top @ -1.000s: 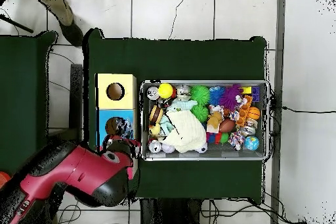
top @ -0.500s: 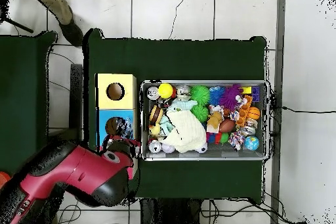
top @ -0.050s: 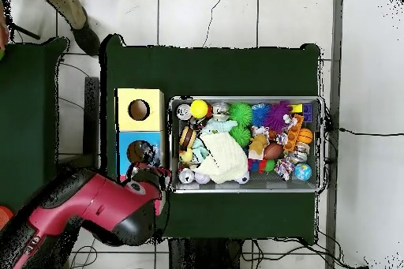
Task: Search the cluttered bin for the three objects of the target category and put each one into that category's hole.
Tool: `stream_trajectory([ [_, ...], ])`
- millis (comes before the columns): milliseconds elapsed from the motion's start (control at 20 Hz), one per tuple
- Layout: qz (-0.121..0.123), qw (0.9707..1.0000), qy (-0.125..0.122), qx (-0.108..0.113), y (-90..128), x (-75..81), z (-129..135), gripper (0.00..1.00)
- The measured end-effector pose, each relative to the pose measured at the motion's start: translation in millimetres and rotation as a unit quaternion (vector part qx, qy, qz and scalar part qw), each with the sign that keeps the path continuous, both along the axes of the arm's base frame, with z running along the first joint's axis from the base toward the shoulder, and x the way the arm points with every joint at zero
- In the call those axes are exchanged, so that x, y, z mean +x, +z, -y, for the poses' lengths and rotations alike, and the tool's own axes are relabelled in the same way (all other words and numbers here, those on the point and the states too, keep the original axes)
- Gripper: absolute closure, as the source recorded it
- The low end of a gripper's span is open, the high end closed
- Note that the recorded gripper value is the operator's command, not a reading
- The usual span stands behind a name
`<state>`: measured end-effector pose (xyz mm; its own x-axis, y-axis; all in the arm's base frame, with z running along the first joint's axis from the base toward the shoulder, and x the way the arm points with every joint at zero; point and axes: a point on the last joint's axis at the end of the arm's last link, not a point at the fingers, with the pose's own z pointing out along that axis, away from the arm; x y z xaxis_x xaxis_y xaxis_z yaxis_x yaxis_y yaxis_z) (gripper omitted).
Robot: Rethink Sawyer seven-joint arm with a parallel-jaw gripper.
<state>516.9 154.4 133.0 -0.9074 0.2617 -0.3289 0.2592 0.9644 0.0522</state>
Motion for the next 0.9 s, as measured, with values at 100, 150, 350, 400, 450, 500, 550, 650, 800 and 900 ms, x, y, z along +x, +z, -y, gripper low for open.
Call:
stream_trajectory([
  [100,0.0,1.0,0.001,-0.006,-0.2,0.2,1.0,1.0],
  [150,0.001,1.0,0.002,-0.01,0.8,0.4,1.5,1.0],
  [350,0.003,0.9997,0.004,-0.023,3.3,1.9,3.4,1.0],
  [400,0.003,0.9996,0.004,-0.027,3.7,2.1,4.2,1.0],
  [450,0.003,0.9995,0.004,-0.031,4.2,2.9,5.6,1.0],
  [500,0.003,0.9994,0.004,-0.033,4.4,3.2,6.4,1.0],
  [550,0.003,0.9993,0.003,-0.038,4.4,3.7,8.7,1.0],
  [650,0.003,0.9989,0.001,-0.046,4.4,4.9,13.1,1.0],
  [800,0.003,0.9985,0.0,-0.054,5.2,6.3,17.3,1.0],
  [900,0.0,0.9981,-0.001,-0.062,4.6,7.0,21.2,1.0],
])
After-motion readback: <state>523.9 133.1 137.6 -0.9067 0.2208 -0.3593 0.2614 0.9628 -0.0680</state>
